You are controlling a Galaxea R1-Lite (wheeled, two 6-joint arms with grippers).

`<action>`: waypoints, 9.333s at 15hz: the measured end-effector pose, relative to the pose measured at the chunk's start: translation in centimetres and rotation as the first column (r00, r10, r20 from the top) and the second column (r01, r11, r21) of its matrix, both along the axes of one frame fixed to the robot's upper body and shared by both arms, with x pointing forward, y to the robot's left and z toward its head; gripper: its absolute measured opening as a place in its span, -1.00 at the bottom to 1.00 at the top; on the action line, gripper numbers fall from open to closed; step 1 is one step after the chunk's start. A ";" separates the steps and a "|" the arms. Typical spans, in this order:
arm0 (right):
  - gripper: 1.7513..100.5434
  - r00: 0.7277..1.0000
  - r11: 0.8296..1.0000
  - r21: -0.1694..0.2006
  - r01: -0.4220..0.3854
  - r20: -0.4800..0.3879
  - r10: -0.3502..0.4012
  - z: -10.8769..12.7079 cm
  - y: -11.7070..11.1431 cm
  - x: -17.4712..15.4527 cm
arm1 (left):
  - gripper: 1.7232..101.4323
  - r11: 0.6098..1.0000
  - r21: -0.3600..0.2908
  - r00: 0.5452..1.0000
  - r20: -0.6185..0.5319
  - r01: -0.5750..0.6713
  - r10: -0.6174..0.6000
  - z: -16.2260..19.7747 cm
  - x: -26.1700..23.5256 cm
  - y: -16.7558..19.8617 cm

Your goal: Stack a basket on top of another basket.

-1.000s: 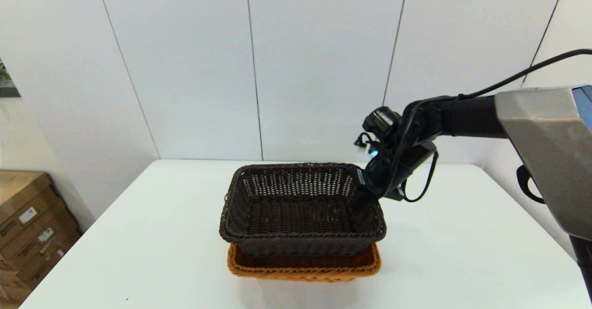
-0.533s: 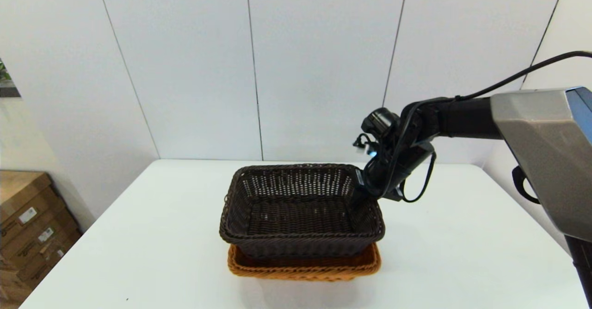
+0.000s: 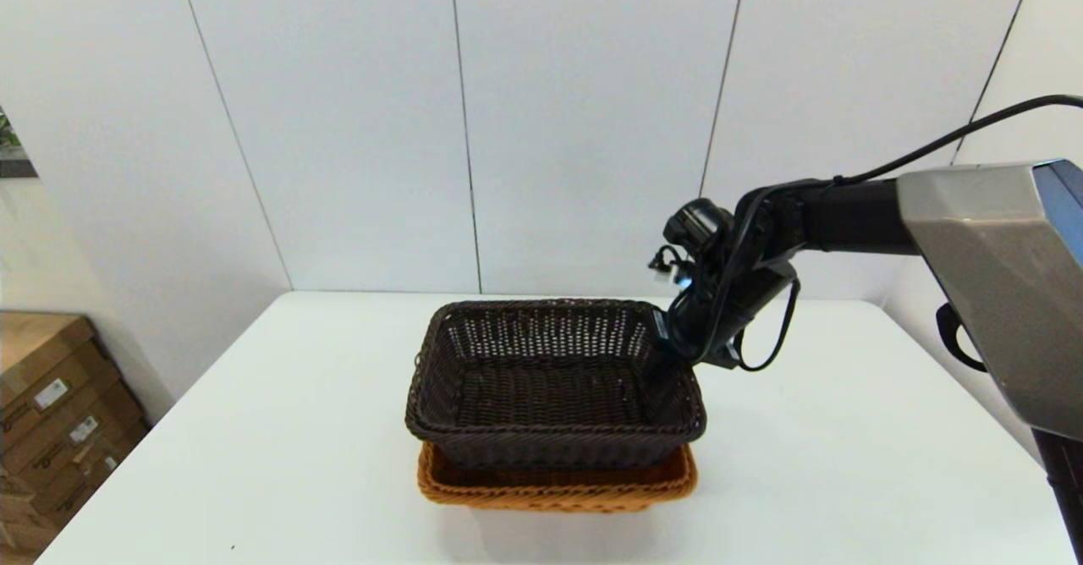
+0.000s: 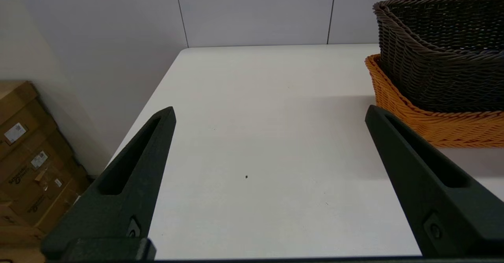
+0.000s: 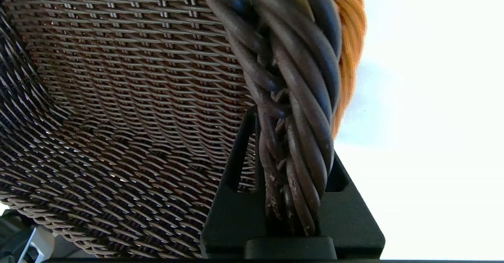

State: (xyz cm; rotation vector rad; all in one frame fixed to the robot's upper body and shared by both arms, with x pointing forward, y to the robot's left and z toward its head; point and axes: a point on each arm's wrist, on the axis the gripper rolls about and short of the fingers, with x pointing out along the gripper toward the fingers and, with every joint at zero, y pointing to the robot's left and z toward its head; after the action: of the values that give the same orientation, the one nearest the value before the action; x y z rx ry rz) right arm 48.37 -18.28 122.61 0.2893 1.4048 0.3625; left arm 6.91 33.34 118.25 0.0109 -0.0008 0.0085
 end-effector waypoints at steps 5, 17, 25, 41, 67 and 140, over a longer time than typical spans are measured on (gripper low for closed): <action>-0.71 1.000 1.000 0.003 0.009 0.004 -0.009 0.5 -0.4 -0.1 | 0.93 1.000 0.000 1.000 0.000 0.000 0.000 0.0 0.0 0.0; -0.71 1.000 1.000 -0.004 0.004 -0.029 -0.004 0.4 -0.5 -0.5 | 0.93 1.000 0.000 1.000 0.000 0.000 0.000 0.0 0.0 0.0; -0.71 1.000 1.000 -0.002 0.003 -0.029 -0.004 0.5 -0.4 -0.6 | 0.93 1.000 0.000 1.000 0.000 0.000 0.000 0.0 0.0 0.0; 0.71 0.997 0.998 0.013 0.060 0.038 -0.060 3.1 -3.1 -0.5 | 0.93 1.000 0.000 1.000 0.000 0.000 0.000 0.0 0.0 0.0; 0.93 0.609 0.959 -0.069 0.277 0.784 -0.120 11.2 -14.5 -42.4 | 0.93 1.000 0.000 1.000 0.000 0.000 0.000 0.0 0.0 0.0; 0.94 0.129 0.911 0.010 0.411 0.989 -0.069 -4.4 -15.3 -41.5 | 0.93 1.000 0.000 1.000 0.000 0.000 0.000 0.0 0.0 0.0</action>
State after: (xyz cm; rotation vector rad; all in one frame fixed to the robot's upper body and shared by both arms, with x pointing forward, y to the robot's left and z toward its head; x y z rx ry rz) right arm 6.90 -33.62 118.20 -0.0066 0.0030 0.0015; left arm 6.91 33.34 118.25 0.0104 -0.0008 0.0089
